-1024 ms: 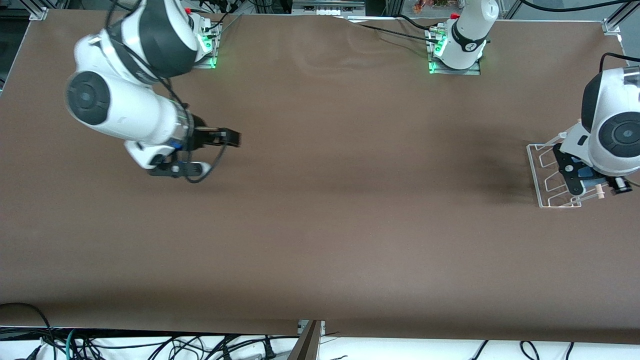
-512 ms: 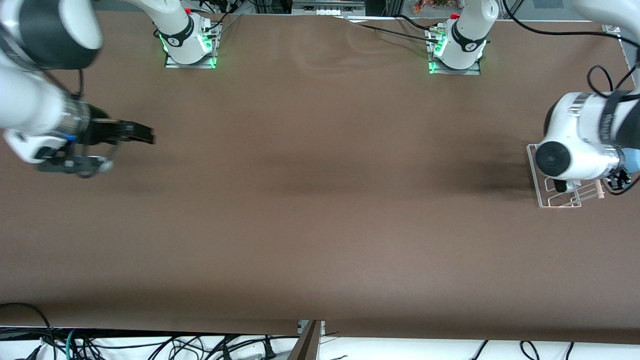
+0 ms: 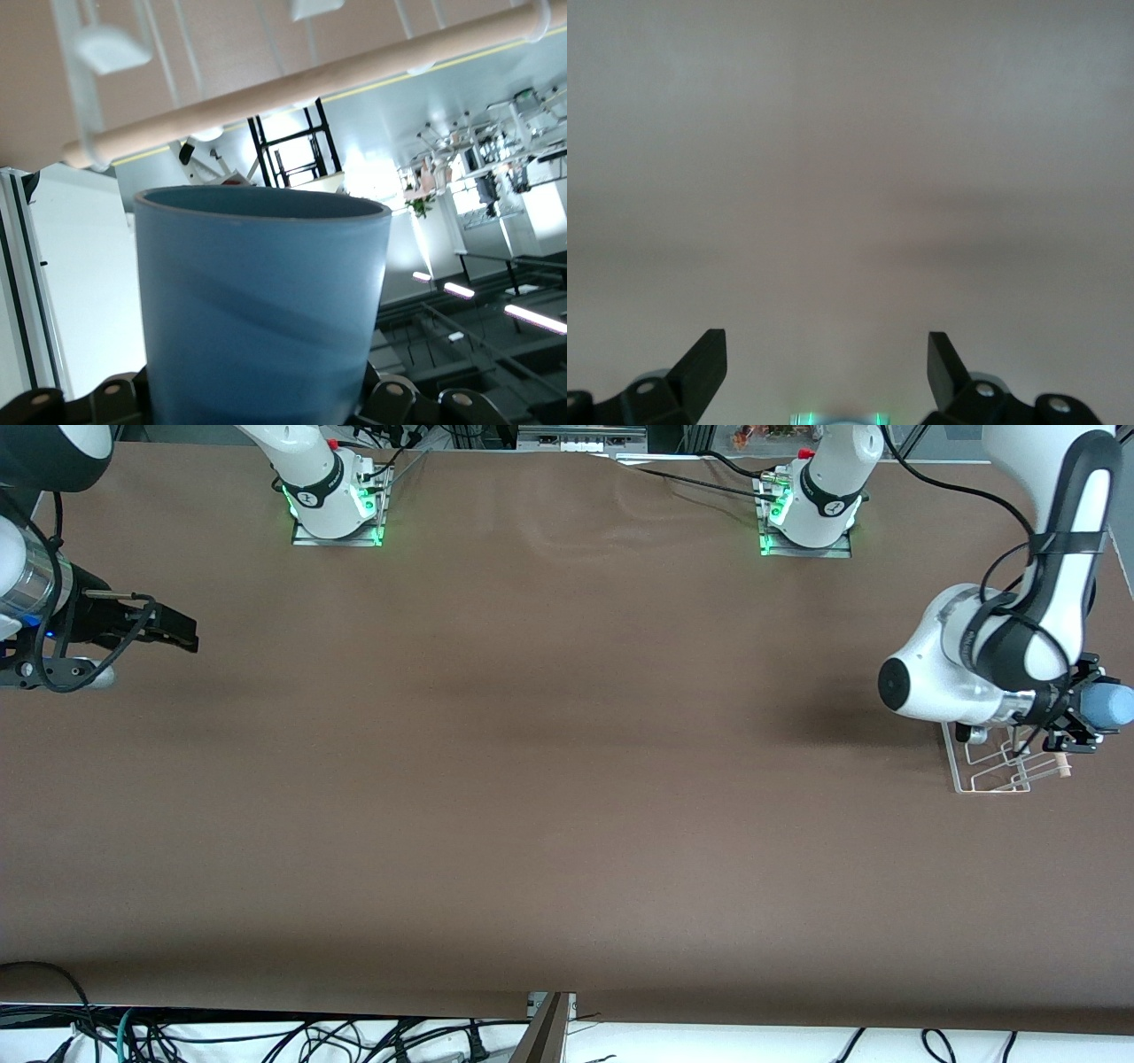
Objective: Transfer cup to left arm and place on rack
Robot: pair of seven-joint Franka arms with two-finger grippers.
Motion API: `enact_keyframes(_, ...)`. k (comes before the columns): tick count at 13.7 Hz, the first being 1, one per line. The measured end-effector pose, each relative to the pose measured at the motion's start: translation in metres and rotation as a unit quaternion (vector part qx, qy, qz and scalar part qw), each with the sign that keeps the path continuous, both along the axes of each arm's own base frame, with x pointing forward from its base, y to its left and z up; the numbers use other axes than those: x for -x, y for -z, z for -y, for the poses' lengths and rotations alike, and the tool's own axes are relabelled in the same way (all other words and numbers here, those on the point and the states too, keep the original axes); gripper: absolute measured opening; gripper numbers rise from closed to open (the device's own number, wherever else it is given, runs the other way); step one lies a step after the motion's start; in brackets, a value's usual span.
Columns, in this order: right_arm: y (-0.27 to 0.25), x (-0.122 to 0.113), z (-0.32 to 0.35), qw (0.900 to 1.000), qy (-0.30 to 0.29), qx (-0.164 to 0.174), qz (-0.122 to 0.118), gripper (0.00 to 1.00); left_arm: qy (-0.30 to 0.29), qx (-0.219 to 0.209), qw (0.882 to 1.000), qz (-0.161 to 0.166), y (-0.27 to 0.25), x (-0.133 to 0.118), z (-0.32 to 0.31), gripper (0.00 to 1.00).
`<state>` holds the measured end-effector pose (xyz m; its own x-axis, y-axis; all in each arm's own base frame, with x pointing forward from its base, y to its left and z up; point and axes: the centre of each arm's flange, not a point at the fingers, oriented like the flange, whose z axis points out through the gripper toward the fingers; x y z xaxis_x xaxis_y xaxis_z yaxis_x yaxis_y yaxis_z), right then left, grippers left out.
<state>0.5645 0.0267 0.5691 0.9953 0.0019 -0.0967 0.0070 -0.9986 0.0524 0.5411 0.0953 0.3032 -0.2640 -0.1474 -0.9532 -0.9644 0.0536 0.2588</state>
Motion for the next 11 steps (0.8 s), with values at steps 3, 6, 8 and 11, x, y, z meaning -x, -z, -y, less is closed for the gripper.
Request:
enact_keyframes(3,0.020,0.025,0.024,0.999,0.025,-0.016,0.016,1.00,0.012,-0.015,1.000,0.009,0.018,0.021,-0.002,0.74)
enact_keyframes(6,0.008,0.037,0.074,0.994,0.083,-0.067,0.021,1.00,0.021,-0.023,0.999,0.029,0.029,0.031,-0.001,0.74)
enact_keyframes(8,-0.008,0.044,0.085,0.996,0.076,-0.035,0.019,1.00,0.022,-0.023,0.999,0.038,0.036,0.037,0.001,0.74)
enact_keyframes(11,-0.020,0.043,0.057,0.999,0.046,-0.001,0.023,1.00,0.029,-0.025,0.998,0.054,0.046,0.040,0.003,0.74)
